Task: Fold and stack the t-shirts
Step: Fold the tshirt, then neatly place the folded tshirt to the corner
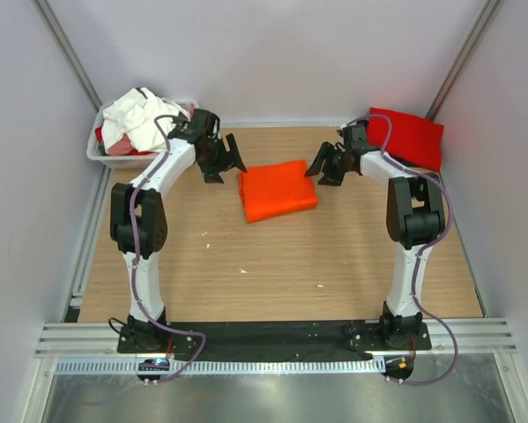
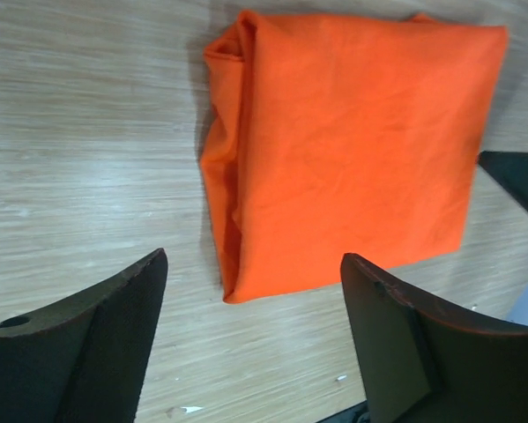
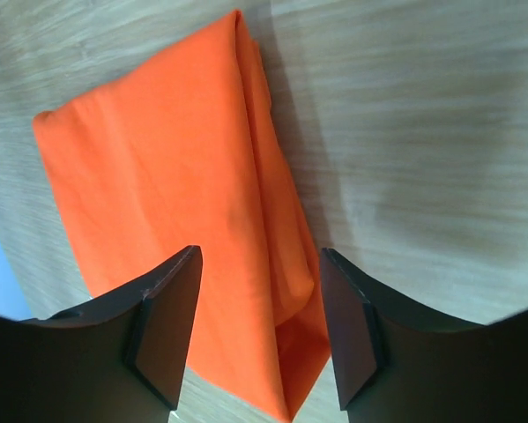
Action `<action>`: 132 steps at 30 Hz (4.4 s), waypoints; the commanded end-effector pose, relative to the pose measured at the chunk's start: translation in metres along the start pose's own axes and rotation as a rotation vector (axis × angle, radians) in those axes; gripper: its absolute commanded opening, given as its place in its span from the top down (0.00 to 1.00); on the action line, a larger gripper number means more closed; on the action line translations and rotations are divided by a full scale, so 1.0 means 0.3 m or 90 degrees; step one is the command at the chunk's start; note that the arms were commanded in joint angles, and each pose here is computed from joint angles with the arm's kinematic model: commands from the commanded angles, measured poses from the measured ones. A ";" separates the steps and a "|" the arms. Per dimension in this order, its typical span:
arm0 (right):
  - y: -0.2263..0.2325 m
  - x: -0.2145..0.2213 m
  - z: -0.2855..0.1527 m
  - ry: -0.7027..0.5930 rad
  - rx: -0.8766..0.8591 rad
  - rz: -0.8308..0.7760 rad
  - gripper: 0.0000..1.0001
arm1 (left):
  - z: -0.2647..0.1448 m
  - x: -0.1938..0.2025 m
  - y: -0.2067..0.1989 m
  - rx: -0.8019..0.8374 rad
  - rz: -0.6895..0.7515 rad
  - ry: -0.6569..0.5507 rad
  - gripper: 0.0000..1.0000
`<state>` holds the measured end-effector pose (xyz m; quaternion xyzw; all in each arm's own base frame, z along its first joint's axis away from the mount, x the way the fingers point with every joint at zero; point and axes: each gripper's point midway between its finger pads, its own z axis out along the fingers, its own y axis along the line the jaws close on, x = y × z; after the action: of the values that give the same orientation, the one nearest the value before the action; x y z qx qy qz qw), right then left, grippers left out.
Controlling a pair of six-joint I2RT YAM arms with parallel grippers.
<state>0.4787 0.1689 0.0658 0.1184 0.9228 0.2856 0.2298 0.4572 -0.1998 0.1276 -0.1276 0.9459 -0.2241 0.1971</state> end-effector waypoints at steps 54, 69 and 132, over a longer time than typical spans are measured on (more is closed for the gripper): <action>-0.070 0.280 0.130 -0.007 -0.057 0.070 0.37 | 0.480 0.140 0.134 -0.005 0.103 0.118 1.00; 0.015 0.172 0.045 -0.041 -0.099 0.072 0.99 | 0.249 0.047 0.109 -0.080 0.113 0.050 0.24; -0.079 -0.944 -0.791 -0.374 -0.122 -0.083 0.99 | -0.618 0.547 0.331 -0.046 0.118 -0.160 0.00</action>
<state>0.5996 -0.0533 0.2956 0.1277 0.8244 0.2740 0.4786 0.2086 -0.0980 0.1769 -0.0710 0.9351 -0.1491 0.3137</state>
